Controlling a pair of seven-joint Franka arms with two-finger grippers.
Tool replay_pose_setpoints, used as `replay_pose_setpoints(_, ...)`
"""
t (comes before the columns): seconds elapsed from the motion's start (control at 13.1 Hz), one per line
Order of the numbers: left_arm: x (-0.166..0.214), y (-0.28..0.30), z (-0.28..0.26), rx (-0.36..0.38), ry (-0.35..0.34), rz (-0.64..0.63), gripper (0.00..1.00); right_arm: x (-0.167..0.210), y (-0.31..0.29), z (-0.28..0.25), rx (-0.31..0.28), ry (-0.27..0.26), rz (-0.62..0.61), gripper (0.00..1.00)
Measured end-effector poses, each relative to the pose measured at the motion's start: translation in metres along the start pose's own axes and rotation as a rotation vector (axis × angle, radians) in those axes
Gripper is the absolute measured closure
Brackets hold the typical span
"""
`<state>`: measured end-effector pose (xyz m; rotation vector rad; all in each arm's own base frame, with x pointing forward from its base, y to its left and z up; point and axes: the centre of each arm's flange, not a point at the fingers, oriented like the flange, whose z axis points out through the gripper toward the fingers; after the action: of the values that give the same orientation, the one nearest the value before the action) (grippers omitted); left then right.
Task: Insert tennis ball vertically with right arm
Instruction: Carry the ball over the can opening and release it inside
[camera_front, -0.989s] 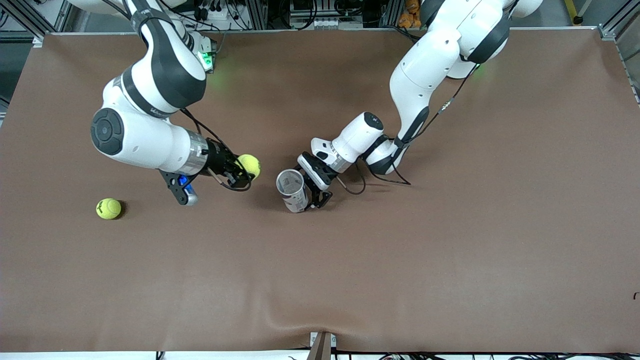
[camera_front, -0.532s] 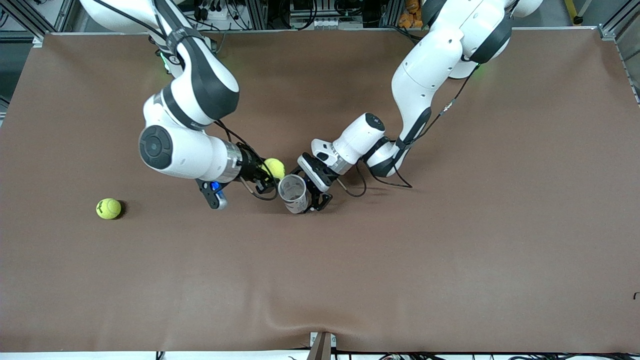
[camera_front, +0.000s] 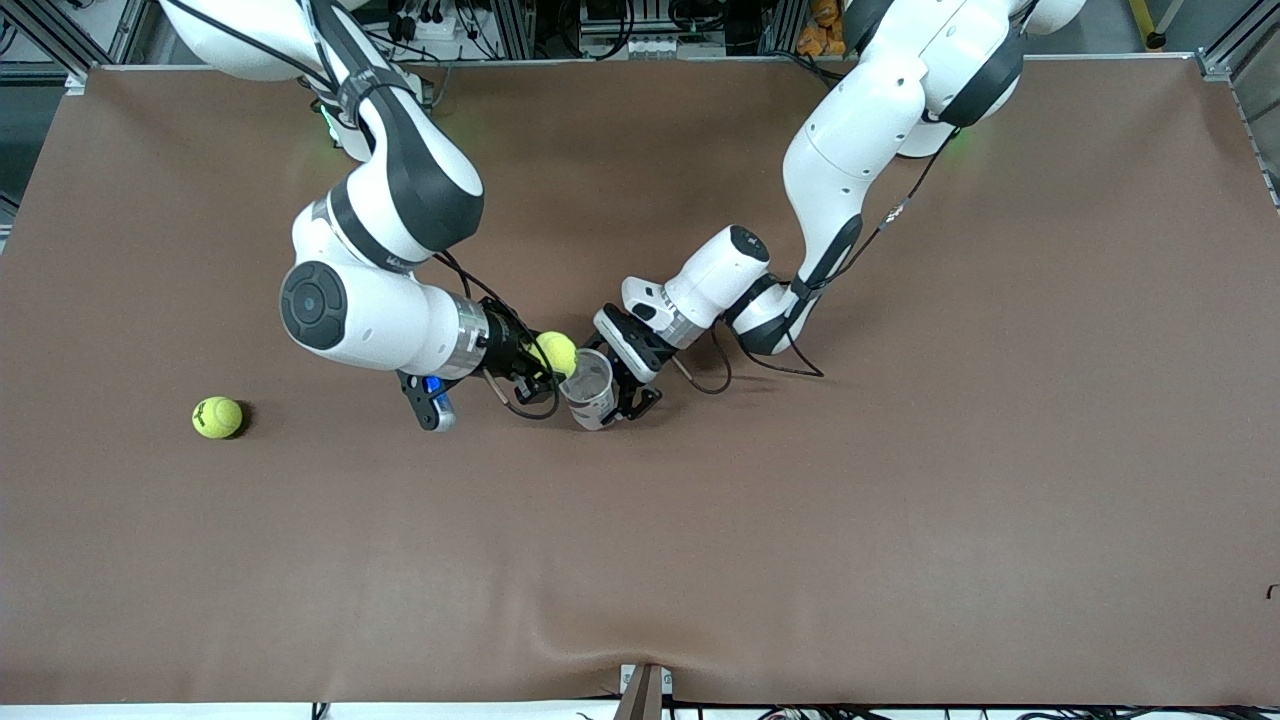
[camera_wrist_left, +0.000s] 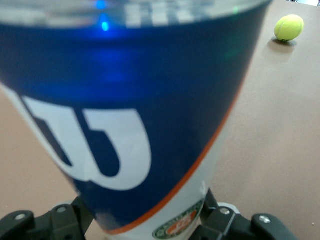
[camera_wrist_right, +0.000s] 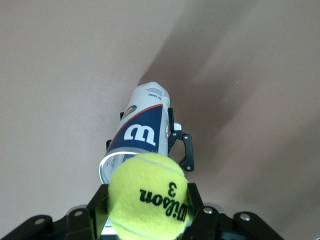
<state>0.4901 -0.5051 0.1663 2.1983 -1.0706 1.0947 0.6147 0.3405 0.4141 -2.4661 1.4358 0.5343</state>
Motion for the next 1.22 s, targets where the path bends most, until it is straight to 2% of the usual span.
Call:
replay_pose_setpoints(0.61, 0.000, 0.002, 0.000, -0.006, 0.000, 0.015, 0.21, -0.002, -0.011, 0.021, 0.011, -0.001, 0.017, 0.33)
replay_pose_setpoints(0.76, 0.000, 0.002, 0.000, -0.007, 0.000, 0.016, 0.21, -0.002, -0.012, 0.027, 0.004, 0.000, 0.017, 0.22)
replay_pose_setpoints(0.91, 0.000, 0.002, 0.000, -0.007, 0.000, 0.017, 0.21, -0.003, -0.012, 0.029, 0.002, 0.001, 0.015, 0.01)
replay_pose_setpoints(1.22, 0.000, 0.002, 0.000, -0.007, 0.000, 0.017, 0.21, -0.010, -0.013, 0.013, -0.023, -0.005, 0.000, 0.00)
